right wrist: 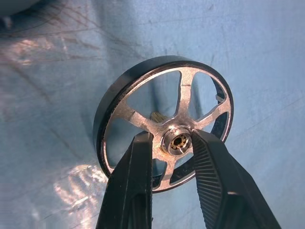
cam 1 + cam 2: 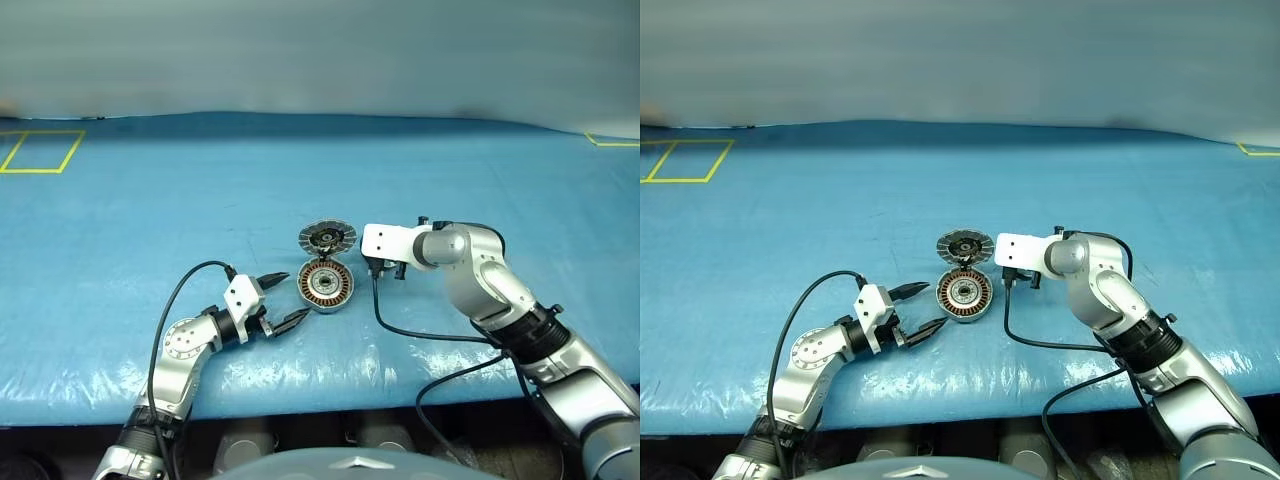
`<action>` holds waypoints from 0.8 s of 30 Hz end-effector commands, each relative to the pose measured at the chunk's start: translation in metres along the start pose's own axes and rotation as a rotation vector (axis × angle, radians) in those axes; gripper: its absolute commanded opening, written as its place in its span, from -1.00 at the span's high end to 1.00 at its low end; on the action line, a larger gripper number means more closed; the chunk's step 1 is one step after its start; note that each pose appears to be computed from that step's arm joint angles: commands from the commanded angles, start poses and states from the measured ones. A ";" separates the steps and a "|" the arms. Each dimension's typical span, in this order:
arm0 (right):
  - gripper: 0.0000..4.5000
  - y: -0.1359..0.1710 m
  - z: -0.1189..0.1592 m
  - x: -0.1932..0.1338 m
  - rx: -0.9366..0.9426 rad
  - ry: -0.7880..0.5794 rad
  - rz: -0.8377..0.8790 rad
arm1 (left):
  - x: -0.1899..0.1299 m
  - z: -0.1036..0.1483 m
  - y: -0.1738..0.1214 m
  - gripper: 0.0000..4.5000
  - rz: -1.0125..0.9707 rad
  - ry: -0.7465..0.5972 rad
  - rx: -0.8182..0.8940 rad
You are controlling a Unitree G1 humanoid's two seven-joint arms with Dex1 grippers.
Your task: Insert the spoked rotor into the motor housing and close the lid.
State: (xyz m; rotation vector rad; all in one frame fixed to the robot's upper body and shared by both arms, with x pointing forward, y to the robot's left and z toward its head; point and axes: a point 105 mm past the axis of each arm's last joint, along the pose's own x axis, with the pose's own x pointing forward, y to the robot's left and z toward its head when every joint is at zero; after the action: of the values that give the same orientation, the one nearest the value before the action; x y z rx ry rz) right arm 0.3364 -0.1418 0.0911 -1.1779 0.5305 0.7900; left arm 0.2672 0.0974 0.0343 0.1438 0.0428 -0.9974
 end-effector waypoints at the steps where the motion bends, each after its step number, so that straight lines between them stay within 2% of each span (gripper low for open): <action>1: 0.62 0.010 -0.003 -0.012 0.089 -0.026 0.022 | -0.002 0.007 0.003 -0.87 -0.006 -0.035 0.014; 4: 0.62 0.016 -0.003 -0.022 0.171 -0.075 0.002 | -0.009 0.007 0.007 -0.87 -0.008 -0.058 0.010; 8: 0.62 0.026 -0.006 -0.029 0.419 -0.181 -0.006 | -0.013 0.007 0.011 -0.87 -0.015 -0.073 0.011; 10: 0.62 0.031 -0.016 -0.026 0.655 -0.203 -0.014 | -0.010 0.009 0.005 -0.87 -0.012 -0.091 -0.004; 13: 0.62 0.037 -0.024 -0.026 0.837 -0.286 -0.042 | -0.006 0.012 0.000 -0.87 -0.019 -0.099 -0.003; 16: 0.62 0.046 -0.021 -0.030 0.914 -0.375 -0.036 | -0.002 0.013 -0.004 -0.87 -0.040 -0.096 -0.004; 19: 0.62 0.058 -0.009 -0.038 0.914 -0.474 0.033 | -0.001 0.014 -0.005 -0.87 -0.043 -0.093 -0.002; 22: 0.62 0.063 0.023 -0.061 0.910 -0.689 0.127 | -0.001 0.016 -0.005 -0.87 -0.053 -0.091 0.001; 24: 0.62 0.061 0.034 -0.068 0.874 -0.745 0.140 | 0.000 0.017 -0.006 -0.87 -0.062 -0.088 -0.001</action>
State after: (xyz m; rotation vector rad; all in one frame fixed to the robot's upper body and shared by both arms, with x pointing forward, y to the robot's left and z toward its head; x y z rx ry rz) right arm 0.2473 -0.1259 0.0902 0.0163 0.3729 0.8483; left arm 0.2621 0.0962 0.0389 0.0780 0.0072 -1.0396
